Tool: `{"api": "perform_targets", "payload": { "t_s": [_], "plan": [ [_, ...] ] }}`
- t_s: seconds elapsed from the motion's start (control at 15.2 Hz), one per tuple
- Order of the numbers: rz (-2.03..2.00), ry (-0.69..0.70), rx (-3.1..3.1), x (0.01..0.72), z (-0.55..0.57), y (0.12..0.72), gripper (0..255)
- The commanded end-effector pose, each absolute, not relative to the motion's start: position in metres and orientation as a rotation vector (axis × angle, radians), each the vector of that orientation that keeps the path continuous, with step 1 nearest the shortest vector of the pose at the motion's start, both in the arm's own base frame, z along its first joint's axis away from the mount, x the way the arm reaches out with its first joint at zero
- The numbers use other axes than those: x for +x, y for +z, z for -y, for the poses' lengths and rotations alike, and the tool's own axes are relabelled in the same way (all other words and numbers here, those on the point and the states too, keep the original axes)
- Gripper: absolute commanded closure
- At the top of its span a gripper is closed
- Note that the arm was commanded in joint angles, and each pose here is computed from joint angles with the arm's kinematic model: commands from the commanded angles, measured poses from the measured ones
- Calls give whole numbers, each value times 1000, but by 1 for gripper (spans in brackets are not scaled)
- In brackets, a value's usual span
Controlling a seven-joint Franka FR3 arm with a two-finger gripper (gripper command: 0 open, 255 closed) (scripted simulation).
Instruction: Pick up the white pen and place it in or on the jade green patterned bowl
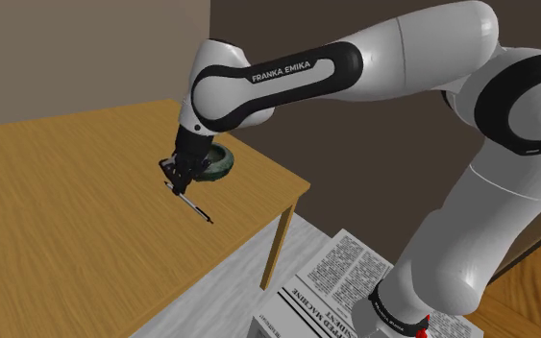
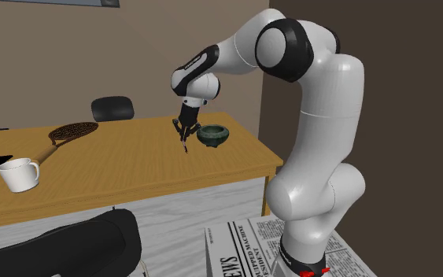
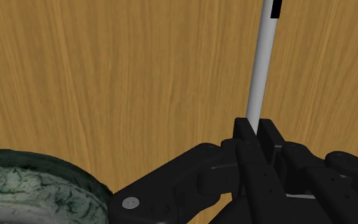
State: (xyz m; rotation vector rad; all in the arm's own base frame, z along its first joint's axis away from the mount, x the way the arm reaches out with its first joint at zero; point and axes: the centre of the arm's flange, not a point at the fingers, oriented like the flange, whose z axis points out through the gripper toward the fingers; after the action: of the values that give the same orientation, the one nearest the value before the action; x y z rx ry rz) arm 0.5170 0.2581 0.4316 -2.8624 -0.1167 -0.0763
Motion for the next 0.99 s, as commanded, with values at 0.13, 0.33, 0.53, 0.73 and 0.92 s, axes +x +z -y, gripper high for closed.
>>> {"api": "perform_targets", "payload": {
  "t_s": [0.13,0.33,0.53,0.73,0.92],
  "plan": [
    [117,-76,-2863,519,-257,453,255],
    [117,-76,-2863,519,-257,469,255],
    [117,-76,-2863,519,-257,485,255],
    [117,-76,-2863,519,-257,501,255],
    [117,-76,-2863,528,-248,510,255]
  ]
}}
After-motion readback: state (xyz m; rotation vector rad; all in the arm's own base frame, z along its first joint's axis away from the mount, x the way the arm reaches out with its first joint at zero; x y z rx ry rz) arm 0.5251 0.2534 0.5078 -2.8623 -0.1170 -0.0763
